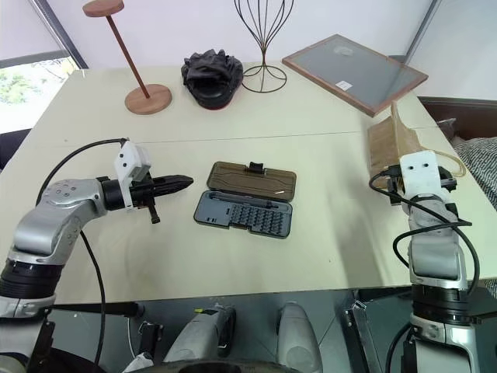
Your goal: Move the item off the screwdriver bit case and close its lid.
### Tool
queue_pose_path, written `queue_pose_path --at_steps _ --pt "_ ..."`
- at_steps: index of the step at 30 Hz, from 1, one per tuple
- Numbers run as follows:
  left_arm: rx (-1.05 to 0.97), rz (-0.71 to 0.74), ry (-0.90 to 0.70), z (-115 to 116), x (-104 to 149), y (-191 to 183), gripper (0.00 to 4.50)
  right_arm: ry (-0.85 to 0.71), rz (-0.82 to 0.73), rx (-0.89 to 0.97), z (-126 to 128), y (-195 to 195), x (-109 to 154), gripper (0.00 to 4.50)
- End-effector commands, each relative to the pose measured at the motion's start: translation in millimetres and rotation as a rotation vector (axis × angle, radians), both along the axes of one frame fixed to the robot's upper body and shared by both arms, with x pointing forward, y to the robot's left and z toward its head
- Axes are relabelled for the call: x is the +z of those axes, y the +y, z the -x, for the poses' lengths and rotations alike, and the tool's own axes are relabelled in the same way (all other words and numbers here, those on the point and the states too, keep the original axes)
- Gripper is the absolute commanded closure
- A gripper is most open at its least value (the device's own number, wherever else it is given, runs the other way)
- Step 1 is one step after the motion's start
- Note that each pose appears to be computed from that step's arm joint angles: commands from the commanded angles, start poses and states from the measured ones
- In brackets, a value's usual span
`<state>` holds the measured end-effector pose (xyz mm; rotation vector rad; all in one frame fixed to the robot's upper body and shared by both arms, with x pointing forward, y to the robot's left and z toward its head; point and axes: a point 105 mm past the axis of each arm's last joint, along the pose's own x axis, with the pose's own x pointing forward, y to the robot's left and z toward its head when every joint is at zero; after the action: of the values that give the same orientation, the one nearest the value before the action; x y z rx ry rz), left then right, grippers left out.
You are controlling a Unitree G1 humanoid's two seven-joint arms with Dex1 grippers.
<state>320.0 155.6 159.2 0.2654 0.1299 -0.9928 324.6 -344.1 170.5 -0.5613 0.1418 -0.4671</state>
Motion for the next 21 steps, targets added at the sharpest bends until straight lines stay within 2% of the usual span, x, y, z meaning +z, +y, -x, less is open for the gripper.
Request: queue_pose_path --at_steps 1,3,7,14,18,21 --pt "-0.011 0.016 -0.057 -3.5 13.4 -1.2 4.50 -0.367 0.208 -0.068 18.9 0.8 100.2 0.06" --pt "-0.012 0.024 -0.059 -5.7 13.7 -2.6 4.50 -0.445 0.229 -0.017 16.2 14.6 125.2 0.06" --pt "-0.019 0.046 -0.059 -8.0 15.5 -6.7 4.50 -0.427 0.200 0.187 -5.7 49.0 136.5 0.06" --pt "-0.042 0.079 -0.034 -6.0 18.5 -11.0 4.50 -0.197 0.100 0.654 -45.6 124.3 117.4 0.06" --pt "-0.052 0.073 -0.017 -2.2 16.5 -8.3 4.50 -0.015 0.146 0.904 -50.0 165.5 91.9 0.06" --pt "-0.045 0.075 -0.008 -0.4 20.9 -5.7 4.50 0.030 0.177 1.005 -49.8 185.1 86.6 0.06"
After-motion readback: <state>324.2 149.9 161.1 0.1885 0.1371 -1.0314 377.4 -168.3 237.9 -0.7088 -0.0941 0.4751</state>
